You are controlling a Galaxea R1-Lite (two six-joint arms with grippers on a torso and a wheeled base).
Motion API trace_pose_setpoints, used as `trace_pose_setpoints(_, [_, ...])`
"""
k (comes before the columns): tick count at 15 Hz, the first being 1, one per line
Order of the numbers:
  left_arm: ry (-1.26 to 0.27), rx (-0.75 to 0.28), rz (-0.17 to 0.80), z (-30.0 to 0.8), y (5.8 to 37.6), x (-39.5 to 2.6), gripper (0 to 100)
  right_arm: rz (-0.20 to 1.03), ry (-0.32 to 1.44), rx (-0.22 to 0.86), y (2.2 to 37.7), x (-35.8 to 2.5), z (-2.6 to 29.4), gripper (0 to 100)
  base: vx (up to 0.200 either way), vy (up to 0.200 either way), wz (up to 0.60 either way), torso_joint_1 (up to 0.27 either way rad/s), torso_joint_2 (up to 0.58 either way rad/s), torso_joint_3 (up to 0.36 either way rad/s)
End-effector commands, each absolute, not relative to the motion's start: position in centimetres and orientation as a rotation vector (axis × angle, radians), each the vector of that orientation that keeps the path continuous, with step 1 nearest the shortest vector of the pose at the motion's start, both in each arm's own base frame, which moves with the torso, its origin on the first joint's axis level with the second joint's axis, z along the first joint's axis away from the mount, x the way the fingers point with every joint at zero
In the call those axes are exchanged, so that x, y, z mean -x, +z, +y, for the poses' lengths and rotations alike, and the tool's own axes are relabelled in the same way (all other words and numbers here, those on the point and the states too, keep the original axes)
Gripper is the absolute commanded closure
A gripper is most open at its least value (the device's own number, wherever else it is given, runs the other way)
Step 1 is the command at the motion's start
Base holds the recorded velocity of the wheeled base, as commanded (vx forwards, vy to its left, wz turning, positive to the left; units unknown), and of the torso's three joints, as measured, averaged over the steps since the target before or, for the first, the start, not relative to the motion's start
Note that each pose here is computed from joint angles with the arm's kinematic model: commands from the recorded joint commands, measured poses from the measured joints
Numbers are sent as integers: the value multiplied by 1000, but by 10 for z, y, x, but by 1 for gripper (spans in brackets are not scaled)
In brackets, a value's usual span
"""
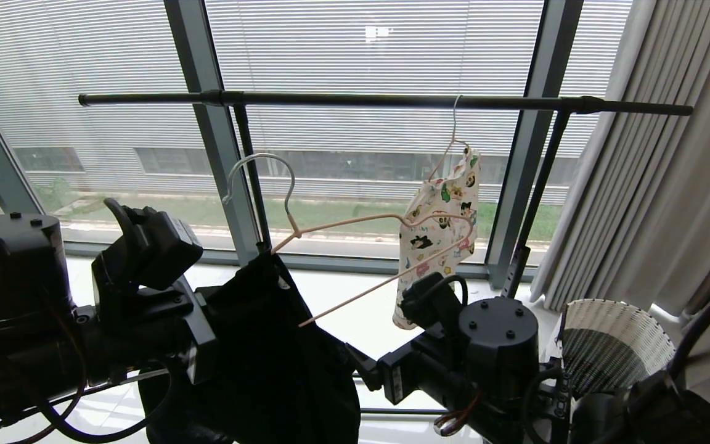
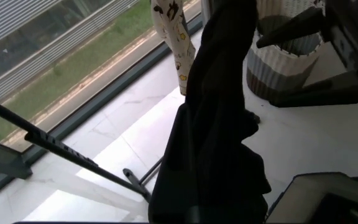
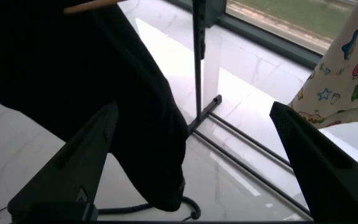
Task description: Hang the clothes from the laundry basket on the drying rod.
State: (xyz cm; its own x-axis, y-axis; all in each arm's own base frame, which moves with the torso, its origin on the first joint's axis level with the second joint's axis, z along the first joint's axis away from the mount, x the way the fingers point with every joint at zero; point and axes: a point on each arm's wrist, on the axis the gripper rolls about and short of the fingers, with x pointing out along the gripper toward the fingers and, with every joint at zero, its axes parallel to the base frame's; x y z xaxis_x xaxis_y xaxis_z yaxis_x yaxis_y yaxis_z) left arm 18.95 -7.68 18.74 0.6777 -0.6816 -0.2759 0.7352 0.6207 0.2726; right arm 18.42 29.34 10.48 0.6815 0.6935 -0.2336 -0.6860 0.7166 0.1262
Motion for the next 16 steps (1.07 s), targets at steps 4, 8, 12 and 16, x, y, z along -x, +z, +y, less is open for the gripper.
trace_pose_setpoints(4, [-834, -384, 143, -80, 188, -188, 100, 316, 761, 11, 80, -192, 306, 0, 0, 0, 0, 0, 0, 0])
trace_pose_setpoints(8, [-834, -386, 139, -80, 189, -187, 100, 328, 673, 93, 59, -196, 309, 0, 0, 0, 0, 0, 0, 0])
trace_pose_setpoints(12, [-829, -385, 121, -78, 192, -182, 100, 315, 576, 173, 51, -207, 302, 0, 0, 0, 0, 0, 0, 0])
trace_pose_setpoints(16, [-825, -385, 124, -76, 191, -180, 100, 296, 509, 204, 54, -220, 292, 100, 0, 0, 0, 0, 0, 0])
